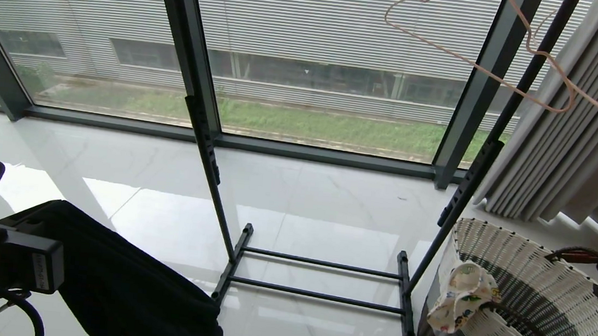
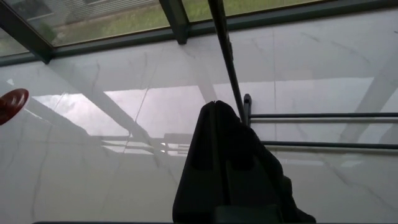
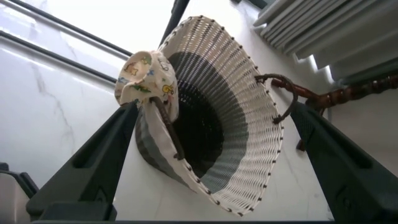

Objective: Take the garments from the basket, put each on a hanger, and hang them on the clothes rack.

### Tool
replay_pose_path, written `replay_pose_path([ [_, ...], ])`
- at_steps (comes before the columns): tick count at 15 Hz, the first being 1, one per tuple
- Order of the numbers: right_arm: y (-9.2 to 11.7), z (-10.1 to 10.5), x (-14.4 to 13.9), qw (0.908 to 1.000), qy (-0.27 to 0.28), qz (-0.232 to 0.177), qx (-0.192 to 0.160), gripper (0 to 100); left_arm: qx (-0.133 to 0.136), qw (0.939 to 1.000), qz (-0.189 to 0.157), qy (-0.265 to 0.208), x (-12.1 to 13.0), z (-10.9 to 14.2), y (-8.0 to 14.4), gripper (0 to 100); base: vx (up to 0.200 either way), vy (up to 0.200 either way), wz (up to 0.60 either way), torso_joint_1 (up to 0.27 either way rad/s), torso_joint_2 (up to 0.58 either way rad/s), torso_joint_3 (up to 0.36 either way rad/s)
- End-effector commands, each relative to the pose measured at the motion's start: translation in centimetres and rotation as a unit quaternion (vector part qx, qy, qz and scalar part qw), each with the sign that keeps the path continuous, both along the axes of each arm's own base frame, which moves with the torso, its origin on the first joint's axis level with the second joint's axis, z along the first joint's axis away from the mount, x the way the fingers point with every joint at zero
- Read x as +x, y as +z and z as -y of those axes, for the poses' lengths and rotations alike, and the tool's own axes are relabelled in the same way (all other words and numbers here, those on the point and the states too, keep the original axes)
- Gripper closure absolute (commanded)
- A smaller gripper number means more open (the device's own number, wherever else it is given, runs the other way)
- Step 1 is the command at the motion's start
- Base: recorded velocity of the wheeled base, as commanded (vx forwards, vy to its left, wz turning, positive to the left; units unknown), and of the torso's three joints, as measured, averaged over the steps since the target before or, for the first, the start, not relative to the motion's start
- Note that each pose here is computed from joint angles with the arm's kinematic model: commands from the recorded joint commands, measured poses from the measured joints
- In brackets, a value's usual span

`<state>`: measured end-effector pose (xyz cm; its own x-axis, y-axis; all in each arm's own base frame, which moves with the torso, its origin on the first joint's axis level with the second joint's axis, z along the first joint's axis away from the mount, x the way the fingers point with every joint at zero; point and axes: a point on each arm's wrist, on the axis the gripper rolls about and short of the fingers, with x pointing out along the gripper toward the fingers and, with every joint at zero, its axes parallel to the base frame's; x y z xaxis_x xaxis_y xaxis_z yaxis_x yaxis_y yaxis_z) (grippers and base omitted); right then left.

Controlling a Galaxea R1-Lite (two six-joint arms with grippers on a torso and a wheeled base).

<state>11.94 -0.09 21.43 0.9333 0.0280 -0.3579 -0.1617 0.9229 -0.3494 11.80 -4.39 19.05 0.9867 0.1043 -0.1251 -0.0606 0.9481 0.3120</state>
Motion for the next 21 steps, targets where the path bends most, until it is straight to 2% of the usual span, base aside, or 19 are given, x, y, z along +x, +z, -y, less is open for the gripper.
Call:
replay_pose_path([
  [1, 0.3, 0.0, 0.1, 1.0, 0.0, 0.005, 0.0, 0, 0.001, 1.0, -0.002, 0.002, 0.0, 0.0, -0.1, 100, 0.0, 0.0, 0.0, 0.159, -0.47, -0.286],
  [5, 0.6, 0.0, 0.1, 1.0, 0.001, 0.01, 0.001, 0, 0.005, 1.0, -0.004, 0.005, 0.1, -0.1, -0.2, 100, 0.0, 0.0, 0.0, 0.182, -0.48, -0.288],
  [9, 0.6, 0.0, 0.1, 0.9999, 0.0, 0.01, 0.005, 0, 0.014, 0.9986, -0.004, 0.05, 0.3, -1.2, -0.1, 100, 0.0, 0.0, 0.0, 0.195, -0.48, -0.282],
  [13, 0.6, 0.0, 0.1, 0.9999, -0.001, 0.01, 0.011, 0, 0.014, 0.9987, -0.006, 0.049, 0.4, -1.2, -0.2, 100, 0.0, 0.0, 0.0, 0.215, -0.5, -0.278],
  [16, 0.7, 0.0, 0.2, 0.9988, -0.013, 0.01, 0.046, 0, 0.015, 0.9987, -0.006, 0.048, 0.4, -1.2, -0.1, 100, 0.067, 0.0, 0.0, 0.113, -0.25, -0.149],
  [19, 1.4, -0.1, 1.7, 0.9917, -0.013, 0.049, 0.118, 0, 0.023, 0.9995, -0.005, 0.02, 0.3, -1.1, 0.0, 100, 0.2, 0.0, 0.0, 0.012, -0.05, -0.019],
  [21, 1.8, -0.1, 2.2, 0.989, 0.003, 0.072, 0.129, 0, 0.024, 0.9997, -0.003, 0.005, 0.3, -0.9, 0.1, 100, 0.2, 0.0, 0.0, 0.022, 0.0, -0.002],
])
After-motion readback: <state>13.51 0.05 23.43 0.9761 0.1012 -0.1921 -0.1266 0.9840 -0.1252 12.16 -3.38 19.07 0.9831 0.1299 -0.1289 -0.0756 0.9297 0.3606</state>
